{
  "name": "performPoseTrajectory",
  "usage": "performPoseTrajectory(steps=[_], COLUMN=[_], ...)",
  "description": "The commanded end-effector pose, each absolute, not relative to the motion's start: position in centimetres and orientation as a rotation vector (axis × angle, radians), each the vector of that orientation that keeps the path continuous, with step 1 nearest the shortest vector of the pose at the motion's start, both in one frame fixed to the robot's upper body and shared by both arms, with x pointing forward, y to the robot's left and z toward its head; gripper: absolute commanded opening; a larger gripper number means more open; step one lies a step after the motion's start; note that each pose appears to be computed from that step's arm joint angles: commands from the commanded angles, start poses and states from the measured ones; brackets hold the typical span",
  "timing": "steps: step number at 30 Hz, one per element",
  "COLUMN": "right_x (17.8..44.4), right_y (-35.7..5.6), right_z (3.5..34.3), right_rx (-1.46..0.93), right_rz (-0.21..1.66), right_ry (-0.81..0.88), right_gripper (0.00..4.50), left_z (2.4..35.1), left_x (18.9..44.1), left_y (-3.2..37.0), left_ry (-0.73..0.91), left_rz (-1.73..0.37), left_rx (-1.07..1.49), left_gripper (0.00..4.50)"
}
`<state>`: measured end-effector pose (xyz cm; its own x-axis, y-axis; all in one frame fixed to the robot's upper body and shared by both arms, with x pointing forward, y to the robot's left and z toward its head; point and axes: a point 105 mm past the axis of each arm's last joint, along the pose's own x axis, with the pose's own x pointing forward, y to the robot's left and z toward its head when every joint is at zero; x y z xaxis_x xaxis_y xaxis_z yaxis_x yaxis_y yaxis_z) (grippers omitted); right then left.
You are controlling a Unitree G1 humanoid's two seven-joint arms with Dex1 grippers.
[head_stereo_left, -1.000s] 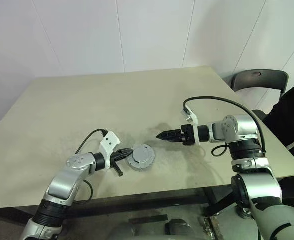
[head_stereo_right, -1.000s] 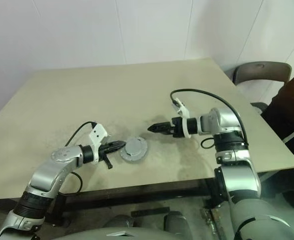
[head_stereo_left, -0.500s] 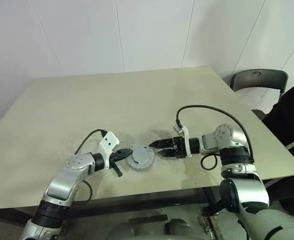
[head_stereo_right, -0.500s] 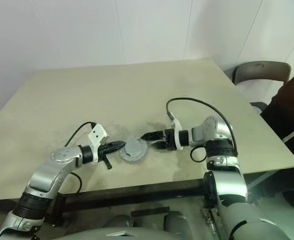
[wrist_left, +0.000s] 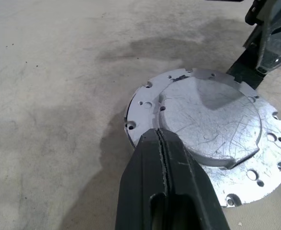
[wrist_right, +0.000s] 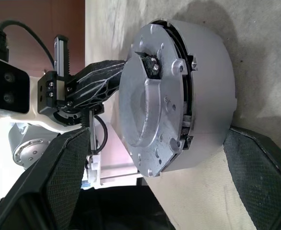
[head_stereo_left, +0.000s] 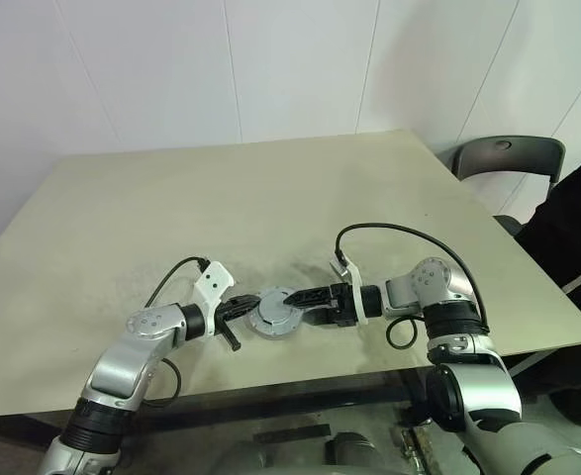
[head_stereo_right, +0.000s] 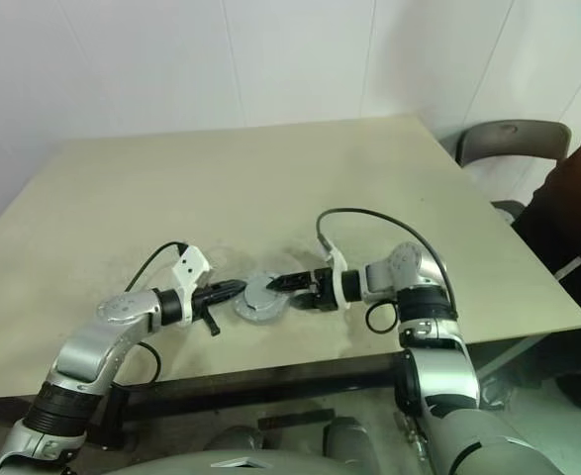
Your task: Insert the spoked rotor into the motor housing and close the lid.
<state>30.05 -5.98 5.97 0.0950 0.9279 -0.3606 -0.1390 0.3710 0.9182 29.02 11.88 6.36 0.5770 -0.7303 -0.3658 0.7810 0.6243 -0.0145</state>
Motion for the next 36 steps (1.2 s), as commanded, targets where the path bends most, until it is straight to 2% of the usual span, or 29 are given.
performPoseTrajectory(steps=[1,2,5,12,13,29,34,36], right_x=[30.4,30.4,30.6,30.6,30.6,30.4,30.6,31.1], right_y=[-4.9,-5.0,-5.2,-5.3,-5.3,-5.3,-5.6,-5.8], right_z=[7.6,7.6,7.6,7.4,7.4,7.2,6.8,6.9], right_rx=[0.898,0.899,0.915,0.927,0.928,0.893,0.835,0.803], right_rz=[1.024,1.018,1.005,0.993,0.992,0.987,0.965,0.96], right_ry=[1.152,1.153,1.147,1.144,1.144,1.151,1.132,1.083], right_gripper=[4.46,4.46,3.93,1.49,1.3,1.3,1.3,1.3], left_z=[6.8,6.8,6.8,6.8,6.8,7.2,7.9,9.2], left_x=[28.8,28.8,28.8,28.8,28.7,29.0,29.5,30.1], left_y=[11.4,11.4,11.5,11.5,11.5,11.6,11.8,12.3], left_ry=[0.343,0.344,0.344,0.347,0.347,0.332,0.299,0.258], left_rz=[-0.916,-0.916,-0.916,-0.92,-0.921,-0.913,-0.892,-0.862], left_rx=[0.146,0.146,0.147,0.148,0.148,0.148,0.138,0.108], left_gripper=[0.0,0.0,0.0,0.0,0.0,0.0,0.0,0.0])
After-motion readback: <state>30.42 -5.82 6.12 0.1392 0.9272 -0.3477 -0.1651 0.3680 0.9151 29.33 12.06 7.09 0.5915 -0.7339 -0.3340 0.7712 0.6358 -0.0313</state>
